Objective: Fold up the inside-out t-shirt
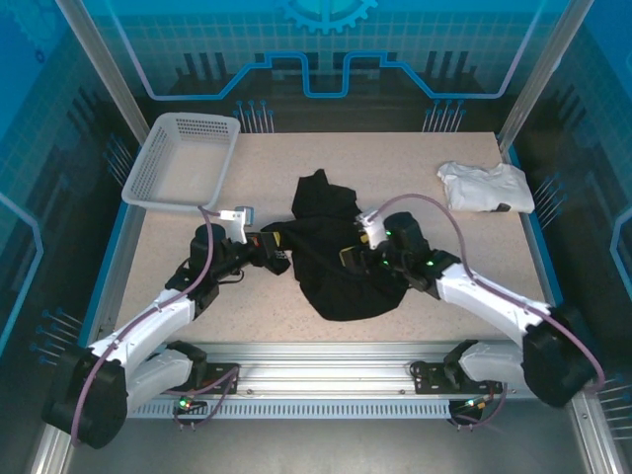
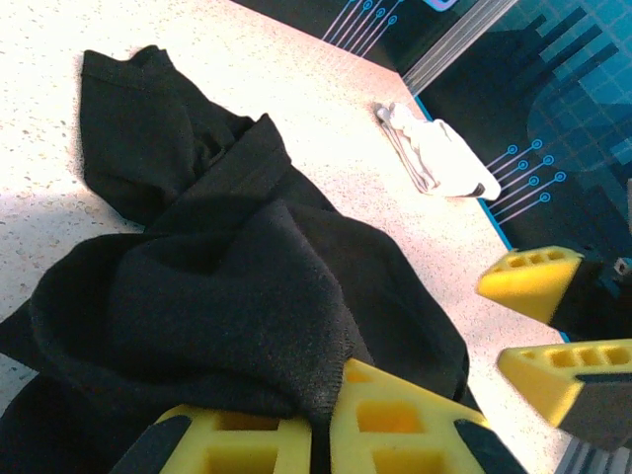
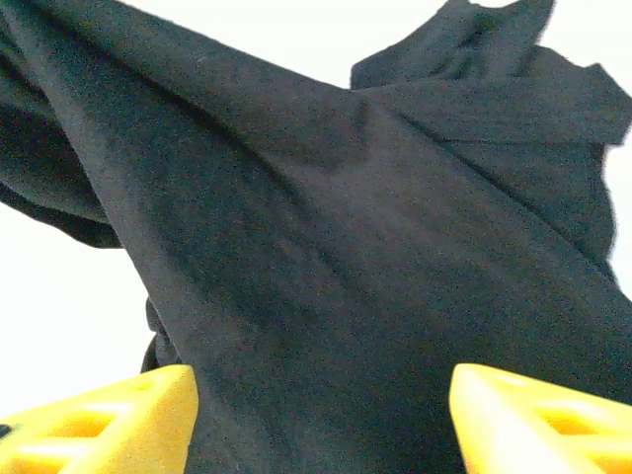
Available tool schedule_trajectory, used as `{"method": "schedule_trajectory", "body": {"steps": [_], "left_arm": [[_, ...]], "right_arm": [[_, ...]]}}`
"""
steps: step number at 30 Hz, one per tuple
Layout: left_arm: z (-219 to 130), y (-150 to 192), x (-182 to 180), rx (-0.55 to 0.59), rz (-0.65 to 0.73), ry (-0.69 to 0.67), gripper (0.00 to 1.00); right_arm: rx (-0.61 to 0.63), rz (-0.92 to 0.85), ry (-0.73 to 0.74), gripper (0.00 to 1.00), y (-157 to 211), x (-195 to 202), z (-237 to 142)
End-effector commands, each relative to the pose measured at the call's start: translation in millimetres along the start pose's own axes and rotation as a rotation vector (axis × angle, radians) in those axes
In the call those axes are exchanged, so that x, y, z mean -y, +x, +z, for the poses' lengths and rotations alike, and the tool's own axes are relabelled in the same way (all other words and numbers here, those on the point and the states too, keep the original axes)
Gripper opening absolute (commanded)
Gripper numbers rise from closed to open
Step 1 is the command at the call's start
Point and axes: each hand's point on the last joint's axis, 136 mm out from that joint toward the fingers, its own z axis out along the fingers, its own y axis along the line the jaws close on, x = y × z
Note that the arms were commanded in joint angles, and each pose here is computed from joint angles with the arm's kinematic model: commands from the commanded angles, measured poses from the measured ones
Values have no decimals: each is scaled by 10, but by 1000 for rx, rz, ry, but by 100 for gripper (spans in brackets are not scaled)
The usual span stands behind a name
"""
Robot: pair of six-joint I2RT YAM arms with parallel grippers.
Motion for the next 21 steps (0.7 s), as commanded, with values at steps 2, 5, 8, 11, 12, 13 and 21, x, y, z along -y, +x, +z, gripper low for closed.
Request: {"method": "schedule_trajectory", "body": {"steps": [2, 5, 8, 11, 12, 13, 21], "left_arm": [[-67, -102, 88, 29, 42, 18, 10], [-99, -122, 123, 34, 42, 25, 10], [-123, -152, 157, 37, 38, 30, 10], [-170, -209, 226, 39, 43, 37, 10], [-199, -261, 283, 48, 46, 50, 10], [-225, -300, 340, 56, 49, 66, 9], [-557, -904, 992, 171, 122, 207, 6]], "right_arm": [[-14, -154, -126, 72, -134, -429, 354], [-53, -184, -122, 73, -86, -522, 658], [-61, -176, -98, 53, -135, -495, 802], [-25, -185, -56, 16, -357, -407, 594], [0, -190, -61, 9, -460, -405, 449], [24, -192, -68, 6, -552, -408, 302], [274, -222, -14, 0, -1194, -304, -1097]]}}
